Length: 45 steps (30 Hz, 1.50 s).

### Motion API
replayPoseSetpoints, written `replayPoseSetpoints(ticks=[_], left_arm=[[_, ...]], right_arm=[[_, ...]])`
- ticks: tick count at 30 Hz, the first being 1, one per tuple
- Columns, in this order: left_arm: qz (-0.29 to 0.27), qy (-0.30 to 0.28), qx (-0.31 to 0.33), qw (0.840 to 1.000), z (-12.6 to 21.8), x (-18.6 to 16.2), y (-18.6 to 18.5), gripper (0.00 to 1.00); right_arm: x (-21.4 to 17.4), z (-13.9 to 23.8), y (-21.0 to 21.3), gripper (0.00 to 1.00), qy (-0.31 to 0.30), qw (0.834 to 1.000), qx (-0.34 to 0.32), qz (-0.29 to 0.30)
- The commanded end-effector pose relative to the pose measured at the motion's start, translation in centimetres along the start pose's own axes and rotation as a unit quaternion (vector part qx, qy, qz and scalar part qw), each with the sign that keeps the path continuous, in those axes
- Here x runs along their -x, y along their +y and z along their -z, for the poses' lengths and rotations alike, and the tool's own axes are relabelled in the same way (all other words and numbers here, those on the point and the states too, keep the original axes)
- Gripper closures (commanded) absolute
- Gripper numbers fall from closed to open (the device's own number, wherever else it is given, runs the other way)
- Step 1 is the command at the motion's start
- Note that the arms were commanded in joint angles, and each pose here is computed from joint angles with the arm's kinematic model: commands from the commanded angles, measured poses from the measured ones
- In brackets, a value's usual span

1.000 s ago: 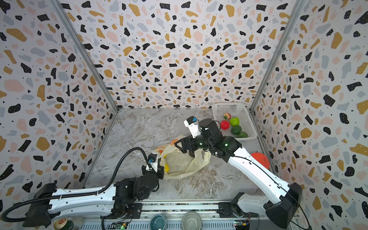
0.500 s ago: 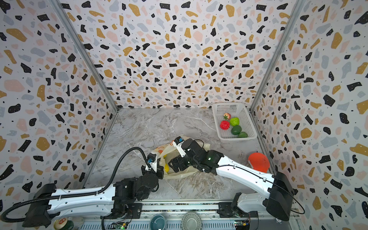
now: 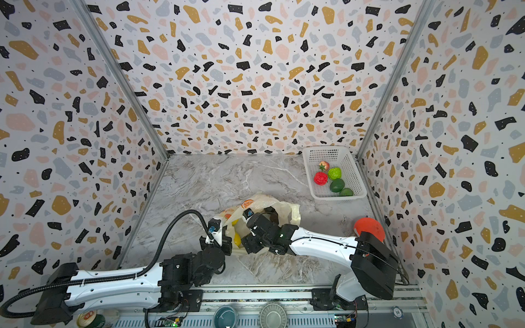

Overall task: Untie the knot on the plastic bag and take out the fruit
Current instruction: 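Move the empty right gripper back into the bag opening toward the yellow fruits, then lower the right gripper onto the yellow bumpy fruit and close on it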

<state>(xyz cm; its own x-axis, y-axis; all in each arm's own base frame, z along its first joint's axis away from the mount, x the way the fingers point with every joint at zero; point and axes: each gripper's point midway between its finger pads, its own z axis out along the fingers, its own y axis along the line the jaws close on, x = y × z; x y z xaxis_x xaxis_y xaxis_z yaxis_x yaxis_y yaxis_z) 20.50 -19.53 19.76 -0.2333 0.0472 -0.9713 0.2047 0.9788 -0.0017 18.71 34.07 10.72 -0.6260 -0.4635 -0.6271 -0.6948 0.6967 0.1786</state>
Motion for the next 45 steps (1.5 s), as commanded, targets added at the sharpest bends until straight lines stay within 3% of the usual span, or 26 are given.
replayPoseSetpoints(ticks=[1, 7, 11, 16, 23, 30, 37, 45], left_arm=[[0.021, -0.015, 0.006, 1.000, 0.1, 1.7, -0.1, 1.00], [0.019, -0.012, -0.003, 1.000, 0.1, 1.7, -0.4, 1.00], [0.013, -0.009, -0.011, 1.000, 0.2, 1.8, -0.5, 1.00], [-0.010, 0.003, -0.005, 1.000, 0.3, 0.9, 0.0, 1.00], [-0.026, 0.010, 0.011, 1.000, 0.4, -0.1, 1.3, 1.00], [-0.032, 0.015, 0.008, 0.999, 0.6, -0.4, 1.5, 1.00], [-0.030, 0.020, 0.004, 0.999, 0.6, -1.2, 1.7, 1.00], [-0.034, 0.027, -0.019, 0.999, 0.4, -1.8, 0.6, 1.00]], right_arm=[[-1.0, 0.4, -0.5, 0.17, -0.001, 1.000, -0.015, 0.005], [-2.3, -0.9, -0.5, 0.17, 0.021, 1.000, -0.015, 0.013], [-1.1, -2.8, 0.3, 0.17, 0.042, 0.999, -0.010, 0.026], [1.3, -4.7, 0.7, 0.17, 0.040, 0.999, 0.009, 0.000], [4.7, -6.4, -0.8, 0.11, -0.049, 0.988, 0.052, -0.136], [6.7, -8.2, -1.7, 0.08, -0.108, 0.966, 0.080, -0.222], [8.9, -8.6, -1.8, 0.04, -0.154, 0.953, 0.096, -0.243], [9.0, -11.5, -1.6, 0.03, -0.155, 0.946, 0.104, -0.266]])
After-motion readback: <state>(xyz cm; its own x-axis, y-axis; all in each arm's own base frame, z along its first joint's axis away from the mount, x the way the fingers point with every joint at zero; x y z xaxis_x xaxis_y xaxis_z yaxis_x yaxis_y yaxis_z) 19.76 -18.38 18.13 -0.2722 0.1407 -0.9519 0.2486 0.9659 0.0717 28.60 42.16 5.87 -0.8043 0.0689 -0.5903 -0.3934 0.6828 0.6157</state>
